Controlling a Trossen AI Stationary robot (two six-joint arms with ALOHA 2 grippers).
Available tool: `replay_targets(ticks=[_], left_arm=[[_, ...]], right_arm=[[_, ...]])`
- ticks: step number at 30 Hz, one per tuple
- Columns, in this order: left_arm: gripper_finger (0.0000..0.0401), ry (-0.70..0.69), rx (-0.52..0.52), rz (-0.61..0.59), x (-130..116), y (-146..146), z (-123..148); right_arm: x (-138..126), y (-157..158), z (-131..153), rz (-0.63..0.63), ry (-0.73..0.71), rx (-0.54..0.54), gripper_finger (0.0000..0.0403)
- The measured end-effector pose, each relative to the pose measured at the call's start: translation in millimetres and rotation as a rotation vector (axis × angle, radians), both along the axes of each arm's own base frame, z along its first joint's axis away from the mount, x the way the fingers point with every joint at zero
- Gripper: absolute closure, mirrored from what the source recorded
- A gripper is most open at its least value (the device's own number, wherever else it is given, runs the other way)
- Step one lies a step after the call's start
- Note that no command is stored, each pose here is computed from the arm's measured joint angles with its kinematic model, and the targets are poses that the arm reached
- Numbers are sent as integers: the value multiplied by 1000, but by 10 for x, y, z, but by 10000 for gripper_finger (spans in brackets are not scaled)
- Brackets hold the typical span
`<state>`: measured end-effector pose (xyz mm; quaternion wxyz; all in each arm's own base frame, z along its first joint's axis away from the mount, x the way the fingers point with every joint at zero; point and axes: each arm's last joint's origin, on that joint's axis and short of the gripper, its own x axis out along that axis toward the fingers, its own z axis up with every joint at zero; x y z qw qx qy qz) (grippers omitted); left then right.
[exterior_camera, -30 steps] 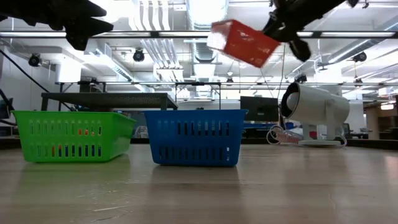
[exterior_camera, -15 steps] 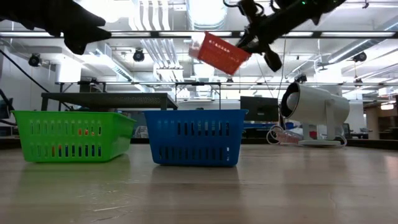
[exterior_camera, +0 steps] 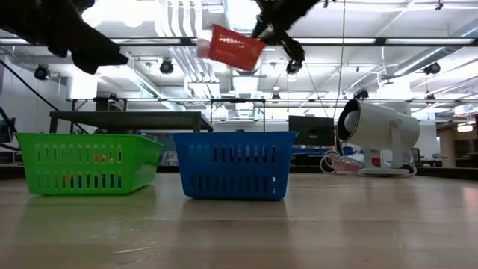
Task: Pick & Place Office Desk Supplies
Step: Put the orange bin filled with rubber bands on the shelf
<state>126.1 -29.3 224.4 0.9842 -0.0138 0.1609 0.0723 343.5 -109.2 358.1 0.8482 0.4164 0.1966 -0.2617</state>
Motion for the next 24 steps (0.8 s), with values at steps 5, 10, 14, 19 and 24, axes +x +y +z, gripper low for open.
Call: replay_targets(ticks=[5,10,14,19,24], left_arm=[[201,93,21,-1,-40,11,-51],[201,118,-4,14,-55,17,-58],[201,92,-13,15,-45,14,-26],[201,66,-18,20,-40,14,39],[201,69,-15,24,-41,16,36]], right_arm=[[237,-43,111,59,-19,-66,390],[395,-102,101,70,-23,-63,390],[496,-156,32,66,1,-45,390],[607,-305,-18,4,-17,7,390],[730,-475,20,-68,-69,64,390]])
